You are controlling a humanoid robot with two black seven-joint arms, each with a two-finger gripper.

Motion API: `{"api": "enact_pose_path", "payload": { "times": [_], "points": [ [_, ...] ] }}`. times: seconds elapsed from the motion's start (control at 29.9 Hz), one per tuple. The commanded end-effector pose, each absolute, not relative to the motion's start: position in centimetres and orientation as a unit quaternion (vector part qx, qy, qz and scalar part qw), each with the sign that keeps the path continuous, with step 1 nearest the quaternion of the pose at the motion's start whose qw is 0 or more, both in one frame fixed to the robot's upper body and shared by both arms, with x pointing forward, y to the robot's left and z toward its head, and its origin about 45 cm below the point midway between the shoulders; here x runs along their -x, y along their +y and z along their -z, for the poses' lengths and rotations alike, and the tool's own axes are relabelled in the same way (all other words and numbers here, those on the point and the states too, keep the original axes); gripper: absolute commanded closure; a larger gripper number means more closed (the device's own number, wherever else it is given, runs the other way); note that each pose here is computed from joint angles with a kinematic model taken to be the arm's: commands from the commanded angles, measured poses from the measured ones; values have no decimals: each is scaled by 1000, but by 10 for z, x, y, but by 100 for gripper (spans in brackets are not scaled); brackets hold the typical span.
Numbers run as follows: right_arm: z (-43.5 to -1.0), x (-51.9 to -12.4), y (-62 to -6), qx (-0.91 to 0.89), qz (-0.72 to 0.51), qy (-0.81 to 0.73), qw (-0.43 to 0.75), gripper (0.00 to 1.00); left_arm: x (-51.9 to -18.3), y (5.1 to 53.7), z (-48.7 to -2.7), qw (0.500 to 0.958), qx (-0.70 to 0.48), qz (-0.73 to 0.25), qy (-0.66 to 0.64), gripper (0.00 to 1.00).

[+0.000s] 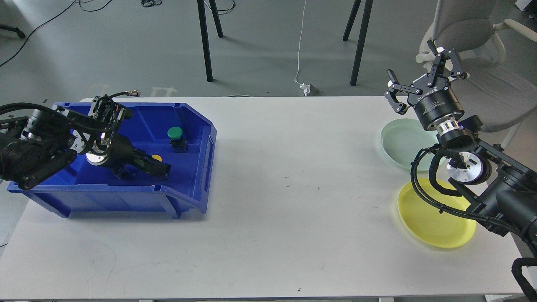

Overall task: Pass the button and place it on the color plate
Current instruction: 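Lower the left gripper into the bin and grasp the yellow button, then lift the yellow button and carry it toward the right gripper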

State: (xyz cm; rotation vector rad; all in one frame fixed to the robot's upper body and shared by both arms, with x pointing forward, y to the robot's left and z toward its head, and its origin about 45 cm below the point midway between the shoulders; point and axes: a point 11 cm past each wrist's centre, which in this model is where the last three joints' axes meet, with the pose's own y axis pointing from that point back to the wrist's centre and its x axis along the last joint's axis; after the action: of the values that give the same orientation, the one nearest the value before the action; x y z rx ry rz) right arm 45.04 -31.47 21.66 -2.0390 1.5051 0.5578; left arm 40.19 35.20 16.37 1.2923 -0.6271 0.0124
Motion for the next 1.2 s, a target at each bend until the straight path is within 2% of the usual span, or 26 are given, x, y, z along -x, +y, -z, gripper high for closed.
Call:
{"api": "enact_pose_path", "payload": {
  "times": [0.0,0.3,0.8,0.9,1.04,1.17],
  "points": [
    [-216,-450,-315,756,-208,559,270,0,-401,352,-162,754,-592,-4,-286,18],
    [-217,-450,-315,756,-207,559,271,0,-400,353,-161,753,-593,-4,-285,32],
    [-216,-450,-315,755,-208,559,272,0,-400,354,-162,753,-594,-5,-285,35],
    [-216,-450,-314,756,-209,558,272,0,-400,354,-162,753,-593,-6,-285,39],
    [-216,-450,-314,756,-209,558,272,0,-399,352,-160,754,-593,-2,-284,53],
    [-214,-448,-315,754,-210,560,271,0,-399,353,-160,753,-593,-3,-284,62]
  ]
}}
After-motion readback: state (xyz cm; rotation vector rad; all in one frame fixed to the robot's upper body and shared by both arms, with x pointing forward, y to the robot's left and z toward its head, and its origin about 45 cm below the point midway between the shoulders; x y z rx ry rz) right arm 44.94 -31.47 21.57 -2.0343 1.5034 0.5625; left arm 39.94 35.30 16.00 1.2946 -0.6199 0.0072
